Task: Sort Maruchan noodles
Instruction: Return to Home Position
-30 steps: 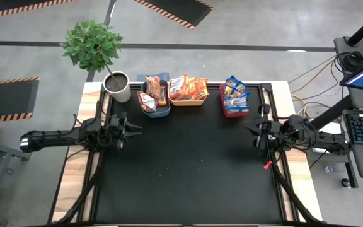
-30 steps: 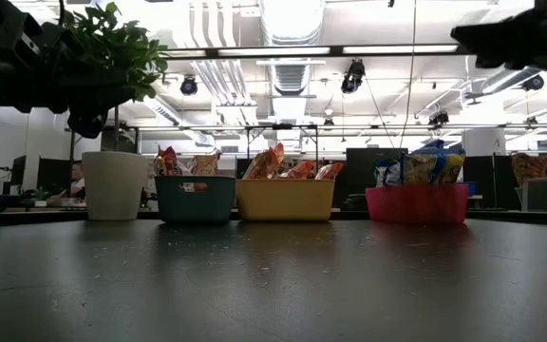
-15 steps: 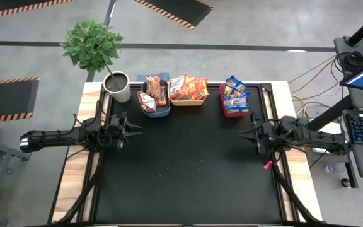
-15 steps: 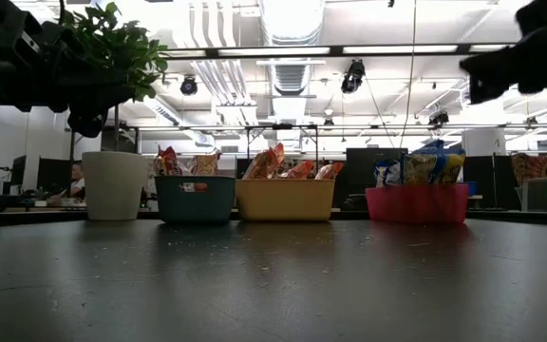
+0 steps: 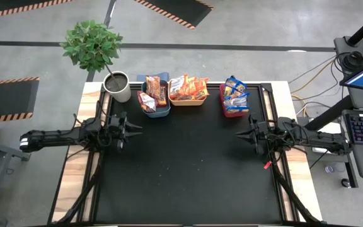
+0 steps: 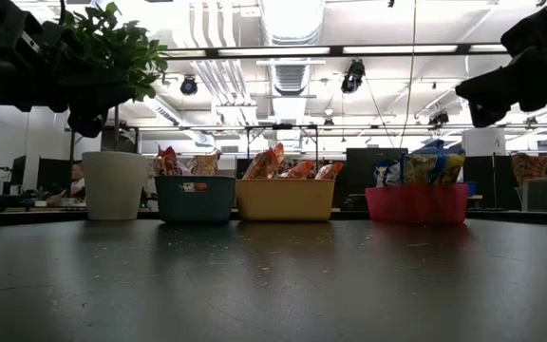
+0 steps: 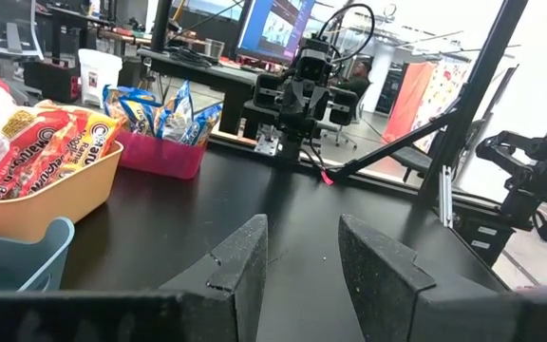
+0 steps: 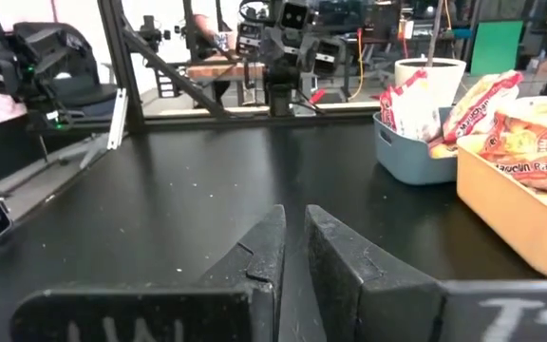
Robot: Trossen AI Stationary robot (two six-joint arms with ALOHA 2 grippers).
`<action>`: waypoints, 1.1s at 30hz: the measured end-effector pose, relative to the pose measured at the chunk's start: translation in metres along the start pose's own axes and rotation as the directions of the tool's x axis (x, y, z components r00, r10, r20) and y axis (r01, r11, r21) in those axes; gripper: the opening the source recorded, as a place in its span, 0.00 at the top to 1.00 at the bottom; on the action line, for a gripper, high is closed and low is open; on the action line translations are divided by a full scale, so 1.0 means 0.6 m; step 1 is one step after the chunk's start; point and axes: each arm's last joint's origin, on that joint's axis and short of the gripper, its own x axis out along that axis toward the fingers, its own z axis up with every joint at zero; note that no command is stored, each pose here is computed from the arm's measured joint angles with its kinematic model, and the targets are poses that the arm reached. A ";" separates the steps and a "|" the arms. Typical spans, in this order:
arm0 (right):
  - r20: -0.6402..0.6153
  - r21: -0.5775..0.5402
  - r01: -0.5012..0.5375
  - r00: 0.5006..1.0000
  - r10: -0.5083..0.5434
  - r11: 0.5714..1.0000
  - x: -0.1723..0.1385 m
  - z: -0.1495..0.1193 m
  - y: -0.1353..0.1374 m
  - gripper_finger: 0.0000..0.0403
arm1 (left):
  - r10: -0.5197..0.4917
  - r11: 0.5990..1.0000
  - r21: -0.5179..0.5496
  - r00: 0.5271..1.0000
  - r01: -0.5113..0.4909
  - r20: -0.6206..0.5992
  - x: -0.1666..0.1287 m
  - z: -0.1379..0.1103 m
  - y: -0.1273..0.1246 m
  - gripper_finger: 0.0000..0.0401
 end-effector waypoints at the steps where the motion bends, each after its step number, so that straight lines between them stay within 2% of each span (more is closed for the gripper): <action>1: 0.000 -0.003 0.000 1.000 0.000 1.000 0.000 0.000 0.000 0.91 | 0.000 1.000 0.000 1.000 0.000 0.001 0.000 0.000 0.000 0.71; 33: -0.003 -0.013 -0.002 1.000 0.002 1.000 0.000 0.001 0.000 0.91 | -0.001 1.000 0.000 1.000 0.001 0.003 0.000 0.001 0.000 0.71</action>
